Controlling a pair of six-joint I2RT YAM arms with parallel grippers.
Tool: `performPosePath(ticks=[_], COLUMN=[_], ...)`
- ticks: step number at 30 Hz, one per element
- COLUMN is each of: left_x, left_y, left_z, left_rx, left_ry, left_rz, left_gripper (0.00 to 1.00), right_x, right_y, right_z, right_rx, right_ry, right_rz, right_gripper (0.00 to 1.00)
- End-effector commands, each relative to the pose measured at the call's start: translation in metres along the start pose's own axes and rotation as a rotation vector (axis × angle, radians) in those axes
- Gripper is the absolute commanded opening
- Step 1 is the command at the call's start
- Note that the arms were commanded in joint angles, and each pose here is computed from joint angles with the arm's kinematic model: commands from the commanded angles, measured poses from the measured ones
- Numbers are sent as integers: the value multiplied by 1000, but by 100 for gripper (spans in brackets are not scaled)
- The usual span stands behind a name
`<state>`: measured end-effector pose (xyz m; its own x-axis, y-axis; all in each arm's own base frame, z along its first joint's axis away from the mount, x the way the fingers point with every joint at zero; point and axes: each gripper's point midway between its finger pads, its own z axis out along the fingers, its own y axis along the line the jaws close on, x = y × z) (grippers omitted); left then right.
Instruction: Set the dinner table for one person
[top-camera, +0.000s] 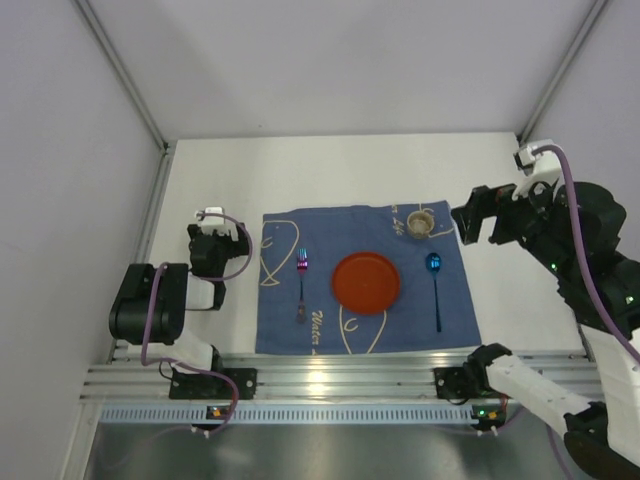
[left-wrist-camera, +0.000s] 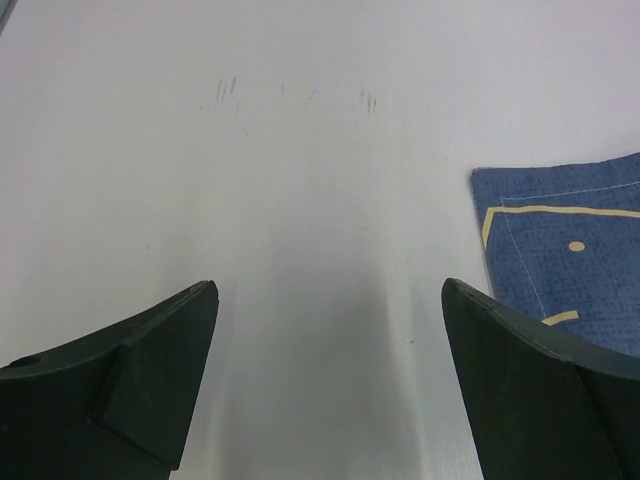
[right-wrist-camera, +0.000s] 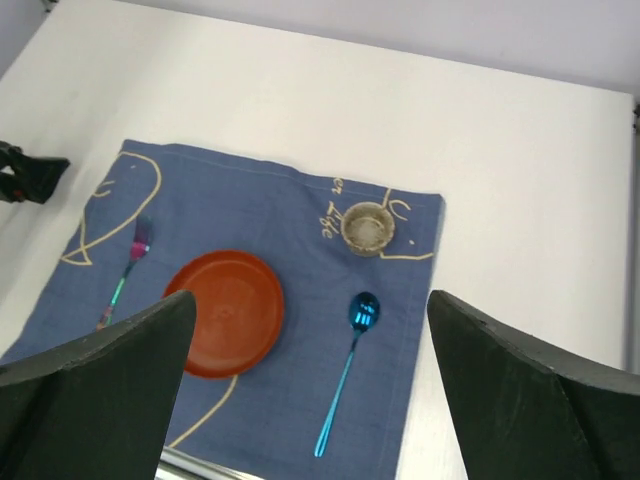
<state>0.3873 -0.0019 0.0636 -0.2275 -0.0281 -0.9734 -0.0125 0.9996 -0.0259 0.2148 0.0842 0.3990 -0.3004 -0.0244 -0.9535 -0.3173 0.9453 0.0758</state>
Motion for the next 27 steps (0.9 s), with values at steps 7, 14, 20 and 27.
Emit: performPosePath(ticks=[7, 14, 20, 27], left_x=[-20, -19, -20, -20], left_y=[-5, -5, -5, -5], left_z=[1, 1, 1, 1], left_rx=[26, 27, 26, 26], left_ry=[-82, -80, -82, -82], left_rz=[-13, -12, -12, -12], left_gripper=[99, 99, 99, 99], right_x=[64, 103, 139, 148], right_y=[30, 117, 61, 48], right_z=[6, -5, -13, -30], right_rx=[-81, -517, -245, -208], right_ry=[248, 313, 385, 307], right_rz=[35, 405, 216, 249], right_gripper=[100, 100, 100, 100])
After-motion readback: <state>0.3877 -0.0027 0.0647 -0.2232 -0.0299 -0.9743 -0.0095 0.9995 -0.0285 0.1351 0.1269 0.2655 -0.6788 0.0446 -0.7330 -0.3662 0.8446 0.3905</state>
